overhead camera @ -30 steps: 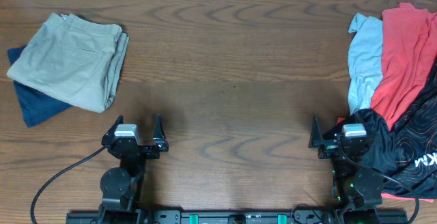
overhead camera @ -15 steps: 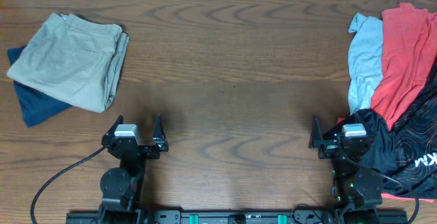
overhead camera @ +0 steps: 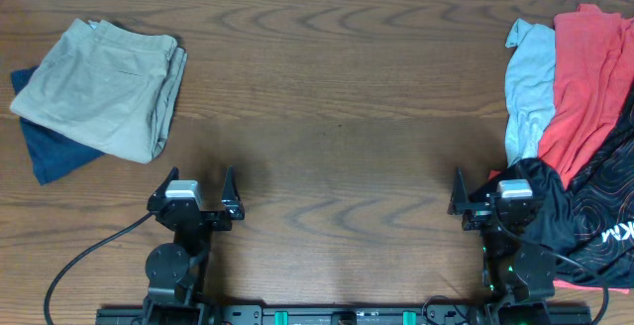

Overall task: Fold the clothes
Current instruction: 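Reach the right gripper into the right pile and grasp the black shirt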

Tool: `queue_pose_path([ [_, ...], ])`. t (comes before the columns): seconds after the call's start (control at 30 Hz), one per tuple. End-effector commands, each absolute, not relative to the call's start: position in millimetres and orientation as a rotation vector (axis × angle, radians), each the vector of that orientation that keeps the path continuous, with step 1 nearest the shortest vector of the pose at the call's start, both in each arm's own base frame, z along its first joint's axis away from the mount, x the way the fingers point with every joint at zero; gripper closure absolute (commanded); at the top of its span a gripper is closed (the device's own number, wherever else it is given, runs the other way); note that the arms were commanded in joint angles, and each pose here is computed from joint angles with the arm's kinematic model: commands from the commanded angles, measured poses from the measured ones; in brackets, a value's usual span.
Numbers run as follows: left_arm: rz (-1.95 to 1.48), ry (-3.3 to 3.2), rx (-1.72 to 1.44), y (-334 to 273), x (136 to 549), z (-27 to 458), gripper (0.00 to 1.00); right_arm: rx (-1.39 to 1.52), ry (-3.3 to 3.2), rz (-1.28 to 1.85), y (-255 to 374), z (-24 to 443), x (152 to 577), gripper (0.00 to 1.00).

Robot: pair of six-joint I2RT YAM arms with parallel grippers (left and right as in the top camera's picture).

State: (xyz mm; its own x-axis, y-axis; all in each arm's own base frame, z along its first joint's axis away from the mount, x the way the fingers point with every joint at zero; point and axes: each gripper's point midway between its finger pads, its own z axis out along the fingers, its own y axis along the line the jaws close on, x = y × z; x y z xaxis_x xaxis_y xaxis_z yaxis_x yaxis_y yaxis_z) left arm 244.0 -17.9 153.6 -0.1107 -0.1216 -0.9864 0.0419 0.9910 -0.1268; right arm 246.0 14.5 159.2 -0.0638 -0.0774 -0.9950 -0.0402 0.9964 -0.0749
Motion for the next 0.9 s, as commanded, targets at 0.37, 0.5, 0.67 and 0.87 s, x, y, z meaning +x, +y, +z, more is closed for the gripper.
queue_pose_path([
  [0.37, -0.168, 1.875, -0.048, -26, 252, 143, 0.02, 0.156, 1.749, -0.035, -11, 168, 235, 0.01],
  [0.5, -0.158, 1.968, -0.049, -28, 266, 147, 0.02, 0.218, 1.84, -0.046, -16, 166, 231, 0.01],
  [0.67, -0.155, 2.096, -0.043, -33, 292, 144, 0.02, 0.235, 1.973, -0.059, -16, 164, 234, 0.01],
  [0.87, -0.218, 2.238, -0.006, -48, 318, 141, 0.02, 0.355, 2.2, -0.066, -19, 156, 233, 0.01],
])
